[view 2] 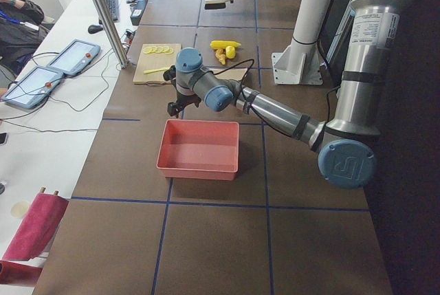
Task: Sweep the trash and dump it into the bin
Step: 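Grasp the white dustpan handle with the left gripper while the right lifts the brush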
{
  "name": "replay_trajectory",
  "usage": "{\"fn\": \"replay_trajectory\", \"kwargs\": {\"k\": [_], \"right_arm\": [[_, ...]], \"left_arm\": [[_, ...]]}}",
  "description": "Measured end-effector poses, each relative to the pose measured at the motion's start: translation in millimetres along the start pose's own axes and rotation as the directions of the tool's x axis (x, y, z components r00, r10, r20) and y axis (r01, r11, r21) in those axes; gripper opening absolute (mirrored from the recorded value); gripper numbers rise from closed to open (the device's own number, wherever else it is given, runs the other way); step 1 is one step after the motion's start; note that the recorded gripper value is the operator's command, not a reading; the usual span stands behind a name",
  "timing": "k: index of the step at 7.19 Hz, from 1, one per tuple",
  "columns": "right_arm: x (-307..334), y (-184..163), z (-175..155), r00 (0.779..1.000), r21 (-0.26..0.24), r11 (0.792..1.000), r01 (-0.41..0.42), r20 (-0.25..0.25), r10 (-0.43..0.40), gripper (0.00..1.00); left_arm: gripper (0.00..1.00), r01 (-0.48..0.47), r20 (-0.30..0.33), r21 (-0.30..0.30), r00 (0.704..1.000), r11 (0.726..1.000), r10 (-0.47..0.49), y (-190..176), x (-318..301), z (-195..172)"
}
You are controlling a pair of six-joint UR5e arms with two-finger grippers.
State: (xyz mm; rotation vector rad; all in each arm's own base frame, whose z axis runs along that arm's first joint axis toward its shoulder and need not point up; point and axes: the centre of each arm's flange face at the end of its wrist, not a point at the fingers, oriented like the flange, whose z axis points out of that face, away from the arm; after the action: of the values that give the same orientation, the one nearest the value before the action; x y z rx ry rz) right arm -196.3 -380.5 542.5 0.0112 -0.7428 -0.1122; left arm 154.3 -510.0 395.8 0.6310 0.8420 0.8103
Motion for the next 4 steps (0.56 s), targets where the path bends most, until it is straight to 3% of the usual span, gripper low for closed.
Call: {"fn": "replay_trajectory", "kwargs": {"k": [2, 4], "right_arm": [[1, 3, 4, 1.000, -0.009, 1.000, -0.007, -0.004, 0.007, 0.00], [-1, 6, 8, 0.999, -0.015, 0.999, -0.032, -0.005, 0.031, 0.00]], "left_arm": [[1.00, -0.124, -0.059, 0.029, 0.990, 0.992, 0.125, -50, 55, 20], [1.00, -0.233, -0.084, 0.023, 0.969, 0.972, 0.234, -75, 118, 55]]}}
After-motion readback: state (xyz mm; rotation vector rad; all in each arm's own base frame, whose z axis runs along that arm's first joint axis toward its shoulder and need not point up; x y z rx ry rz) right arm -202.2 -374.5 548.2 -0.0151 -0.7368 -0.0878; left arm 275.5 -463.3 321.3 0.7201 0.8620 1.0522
